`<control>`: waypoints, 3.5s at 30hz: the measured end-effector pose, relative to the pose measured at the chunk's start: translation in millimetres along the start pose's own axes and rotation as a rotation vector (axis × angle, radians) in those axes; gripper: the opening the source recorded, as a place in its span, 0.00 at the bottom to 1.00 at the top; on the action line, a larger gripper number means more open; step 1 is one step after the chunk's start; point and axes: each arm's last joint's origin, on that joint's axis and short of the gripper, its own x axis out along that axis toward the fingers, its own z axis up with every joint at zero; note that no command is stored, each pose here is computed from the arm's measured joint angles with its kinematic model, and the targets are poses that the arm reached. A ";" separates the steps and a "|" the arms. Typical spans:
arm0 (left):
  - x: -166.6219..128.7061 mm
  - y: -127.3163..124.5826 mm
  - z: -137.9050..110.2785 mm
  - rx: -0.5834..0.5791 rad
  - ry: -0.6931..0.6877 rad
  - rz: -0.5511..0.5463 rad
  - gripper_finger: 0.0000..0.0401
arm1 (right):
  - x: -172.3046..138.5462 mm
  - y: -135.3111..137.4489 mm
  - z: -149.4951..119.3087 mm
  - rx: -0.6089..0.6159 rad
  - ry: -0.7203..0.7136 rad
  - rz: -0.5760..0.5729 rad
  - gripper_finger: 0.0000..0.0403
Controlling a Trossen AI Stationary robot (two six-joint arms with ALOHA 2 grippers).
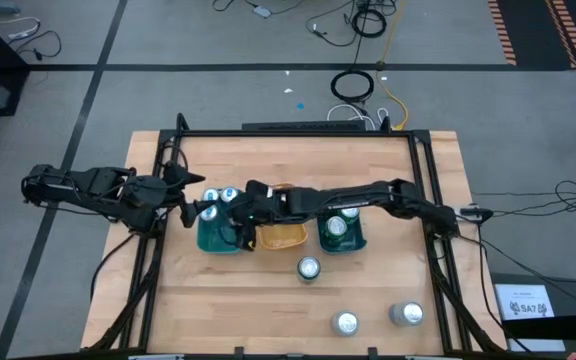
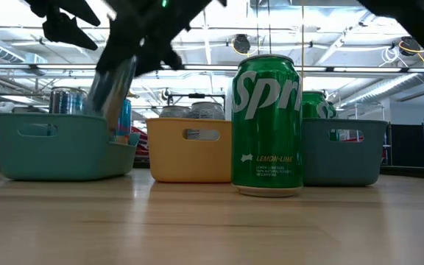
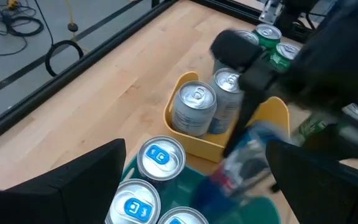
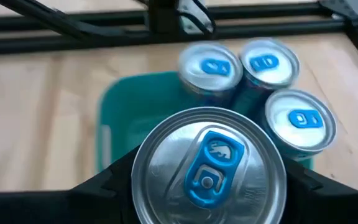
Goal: Sort soda cans
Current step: Put the blue soda can into the green bin, then put the green soda can into the blue bin
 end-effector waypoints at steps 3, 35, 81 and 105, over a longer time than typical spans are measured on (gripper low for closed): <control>0.0 0.0 0.0 0.000 0.000 0.000 0.99 | 16.2 -9.5 -5.1 0.014 -0.004 -0.023 0.55; 0.1 -1.2 -0.7 0.001 0.022 -0.039 0.99 | 19.1 -32.2 -0.6 0.044 0.109 -0.047 0.70; 65.0 -71.1 -13.1 -0.048 0.269 0.076 0.99 | -311.0 54.7 -220.4 0.625 0.417 -0.420 0.70; 62.9 -77.2 -7.7 -0.038 0.258 0.060 0.99 | -292.4 40.8 -220.0 0.711 0.471 -0.489 0.96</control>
